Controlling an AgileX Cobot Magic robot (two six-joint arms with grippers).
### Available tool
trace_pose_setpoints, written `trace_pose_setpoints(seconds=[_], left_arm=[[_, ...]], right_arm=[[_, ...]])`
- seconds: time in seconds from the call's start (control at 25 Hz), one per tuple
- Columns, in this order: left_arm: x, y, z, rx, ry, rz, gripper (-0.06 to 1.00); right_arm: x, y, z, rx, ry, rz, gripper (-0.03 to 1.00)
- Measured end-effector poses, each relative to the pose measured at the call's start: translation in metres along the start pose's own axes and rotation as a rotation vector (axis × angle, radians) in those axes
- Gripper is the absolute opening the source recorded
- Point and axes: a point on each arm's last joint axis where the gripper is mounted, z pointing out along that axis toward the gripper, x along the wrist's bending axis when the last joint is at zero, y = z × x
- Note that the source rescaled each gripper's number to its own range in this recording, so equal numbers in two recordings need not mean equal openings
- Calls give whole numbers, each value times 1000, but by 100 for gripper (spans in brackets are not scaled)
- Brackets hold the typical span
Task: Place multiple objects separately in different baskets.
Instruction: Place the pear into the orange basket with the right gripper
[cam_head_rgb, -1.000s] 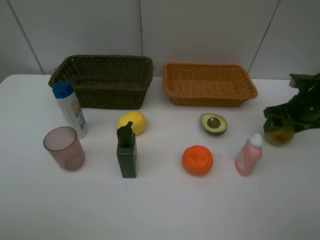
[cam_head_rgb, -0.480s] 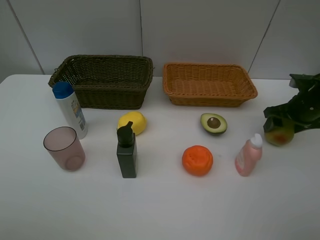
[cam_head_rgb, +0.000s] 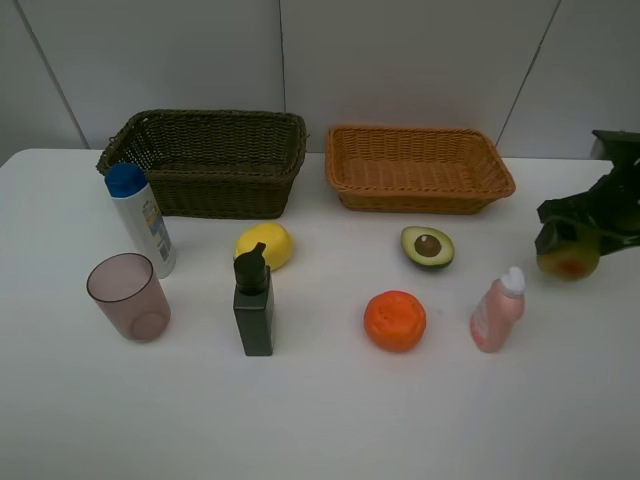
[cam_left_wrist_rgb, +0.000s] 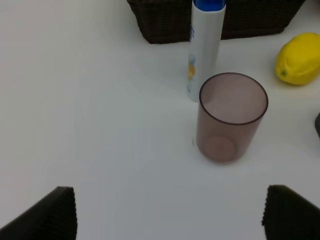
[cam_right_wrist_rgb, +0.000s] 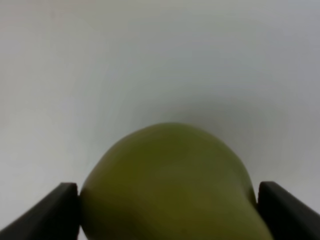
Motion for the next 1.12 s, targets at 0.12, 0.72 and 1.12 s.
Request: trace_pose_setpoints(seconds=[0.12, 0.72, 1.12], left_arm=[[0, 0, 0, 0, 0, 0, 100], [0, 0, 0, 0, 0, 0, 100], [0, 0, 0, 0, 0, 0, 100]], right_arm=[[1, 6, -12, 0, 6, -6, 60], [12, 42, -48, -41, 13, -129, 60], [52, 87, -83, -211, 22, -293, 60]])
